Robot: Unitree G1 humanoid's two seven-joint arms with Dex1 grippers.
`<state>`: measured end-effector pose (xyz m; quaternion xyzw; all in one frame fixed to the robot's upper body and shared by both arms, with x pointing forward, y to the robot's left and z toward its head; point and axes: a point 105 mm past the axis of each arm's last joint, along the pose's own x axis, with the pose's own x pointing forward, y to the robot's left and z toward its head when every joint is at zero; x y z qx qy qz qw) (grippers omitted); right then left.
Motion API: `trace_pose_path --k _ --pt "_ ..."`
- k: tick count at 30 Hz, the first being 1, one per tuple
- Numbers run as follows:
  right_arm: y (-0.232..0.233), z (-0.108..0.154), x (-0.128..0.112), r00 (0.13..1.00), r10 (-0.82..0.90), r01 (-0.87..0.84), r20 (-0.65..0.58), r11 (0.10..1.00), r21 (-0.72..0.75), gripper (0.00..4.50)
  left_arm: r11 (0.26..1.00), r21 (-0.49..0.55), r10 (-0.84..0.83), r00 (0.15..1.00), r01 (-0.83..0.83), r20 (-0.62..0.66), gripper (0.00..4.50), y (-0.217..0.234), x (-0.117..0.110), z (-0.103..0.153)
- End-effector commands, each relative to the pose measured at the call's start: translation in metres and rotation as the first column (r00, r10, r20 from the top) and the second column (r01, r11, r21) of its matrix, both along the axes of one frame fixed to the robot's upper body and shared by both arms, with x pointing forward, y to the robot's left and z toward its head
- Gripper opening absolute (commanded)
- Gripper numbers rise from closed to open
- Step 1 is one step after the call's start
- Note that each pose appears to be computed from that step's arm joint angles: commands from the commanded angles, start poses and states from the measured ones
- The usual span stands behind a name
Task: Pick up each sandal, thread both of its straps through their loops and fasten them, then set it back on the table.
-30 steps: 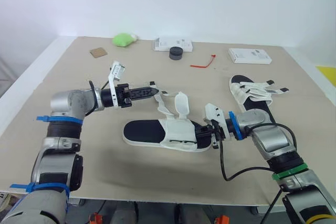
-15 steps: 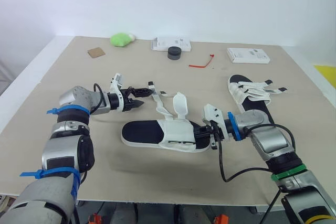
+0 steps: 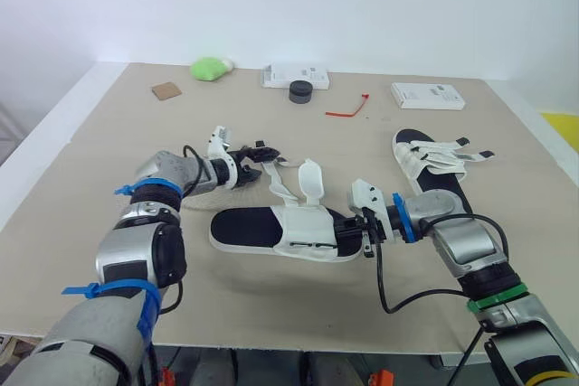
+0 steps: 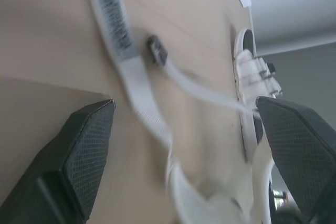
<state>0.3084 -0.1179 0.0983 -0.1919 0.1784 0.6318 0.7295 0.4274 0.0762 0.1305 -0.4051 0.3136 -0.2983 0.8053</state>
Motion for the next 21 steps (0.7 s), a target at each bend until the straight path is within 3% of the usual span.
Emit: trace_pose_path --k 1,21 --pt "-0.0090 -0.0412 -0.0073 0.991 -0.069 0.056 -0.111 0.991 -0.119 0.00 1.000 -0.004 0.012 1.000 -0.012 -0.004 4.45 -0.0044 0.0027 0.0018" --pt "-0.0090 -0.0412 -0.0073 0.991 -0.069 0.056 -0.111 0.991 -0.119 0.00 1.000 -0.005 0.015 1.000 -0.015 -0.005 4.45 -0.0045 0.0034 0.0018"
